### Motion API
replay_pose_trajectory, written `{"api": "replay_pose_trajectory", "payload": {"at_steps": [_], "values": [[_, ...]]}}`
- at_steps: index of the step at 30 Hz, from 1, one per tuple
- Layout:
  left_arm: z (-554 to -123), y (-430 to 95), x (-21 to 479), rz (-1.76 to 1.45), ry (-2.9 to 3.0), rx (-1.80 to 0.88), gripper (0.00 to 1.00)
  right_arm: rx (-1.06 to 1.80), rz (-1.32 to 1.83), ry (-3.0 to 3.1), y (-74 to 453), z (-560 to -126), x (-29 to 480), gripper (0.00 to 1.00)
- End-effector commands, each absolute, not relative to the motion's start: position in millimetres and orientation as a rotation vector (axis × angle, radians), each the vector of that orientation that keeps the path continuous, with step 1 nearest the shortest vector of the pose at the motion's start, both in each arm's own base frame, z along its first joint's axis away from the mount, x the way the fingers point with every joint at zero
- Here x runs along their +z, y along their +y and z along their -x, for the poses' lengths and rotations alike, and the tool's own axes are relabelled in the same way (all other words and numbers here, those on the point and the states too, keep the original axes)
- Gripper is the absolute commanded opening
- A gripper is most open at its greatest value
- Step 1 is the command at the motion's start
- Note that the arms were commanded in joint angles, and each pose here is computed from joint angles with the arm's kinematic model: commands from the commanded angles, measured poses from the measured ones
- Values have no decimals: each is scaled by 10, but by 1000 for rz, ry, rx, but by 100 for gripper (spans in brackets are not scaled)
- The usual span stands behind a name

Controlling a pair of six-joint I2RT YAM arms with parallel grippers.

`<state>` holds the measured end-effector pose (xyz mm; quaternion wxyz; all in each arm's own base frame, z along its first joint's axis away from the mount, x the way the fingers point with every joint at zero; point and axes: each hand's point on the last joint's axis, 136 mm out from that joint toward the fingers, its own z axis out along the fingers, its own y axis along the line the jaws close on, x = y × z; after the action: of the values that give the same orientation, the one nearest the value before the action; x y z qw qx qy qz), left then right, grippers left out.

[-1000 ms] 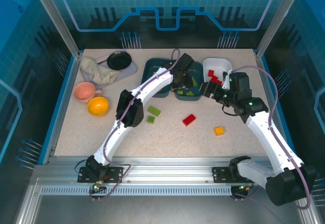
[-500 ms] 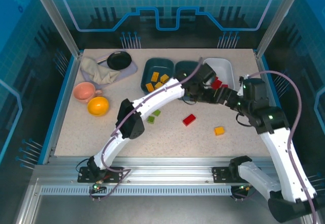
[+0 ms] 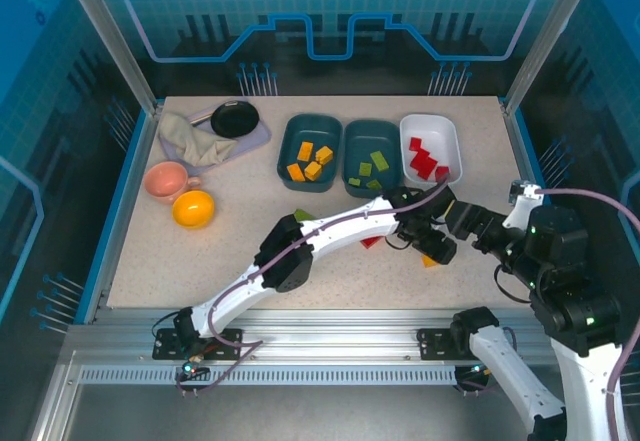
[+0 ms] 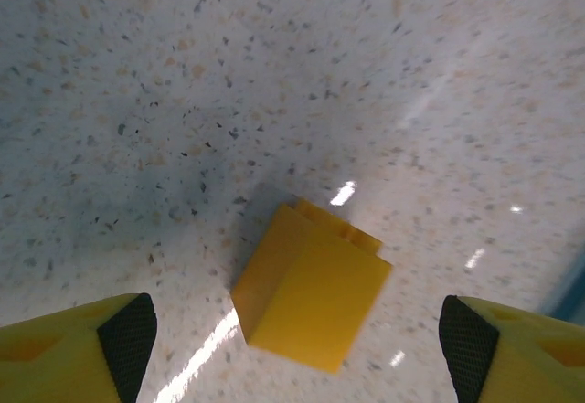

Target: Sort the legos into containers by color

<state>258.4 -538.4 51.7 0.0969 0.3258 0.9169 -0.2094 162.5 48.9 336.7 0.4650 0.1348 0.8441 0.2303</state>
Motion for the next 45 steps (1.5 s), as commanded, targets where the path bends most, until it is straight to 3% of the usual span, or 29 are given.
{"api": "replay_pose_trajectory", "payload": {"at_steps": [1, 7, 18, 24, 32, 40, 45], "values": [[-2608, -5423, 386, -994, 2682, -550, 83, 606, -365, 2085, 493, -1493, 3352, 89], [-2522, -5468, 230, -1001, 2707, -556, 76, 604, -374, 2099, 489, -1473, 3283, 88], [-2536, -5432, 264, -954, 2721, -508, 31, 601, -359, 2121, 516, -1523, 3226, 87], [-2928, -5146, 824, -708, 2719, -522, 29, 659, -260, 2122, 677, -1659, 3289, 86], [-3952, -4024, 1669, -189, 2676, -648, 31, 819, -77, 2163, 1119, -2159, 3307, 84], [-4915, -2805, 1675, 255, 2642, -653, 32, 885, 71, 2286, 1902, -2825, 3062, 84], [-5487, -2462, 1476, 368, 2585, -713, 34, 963, 52, 2315, 2293, -3296, 2852, 83]]}}
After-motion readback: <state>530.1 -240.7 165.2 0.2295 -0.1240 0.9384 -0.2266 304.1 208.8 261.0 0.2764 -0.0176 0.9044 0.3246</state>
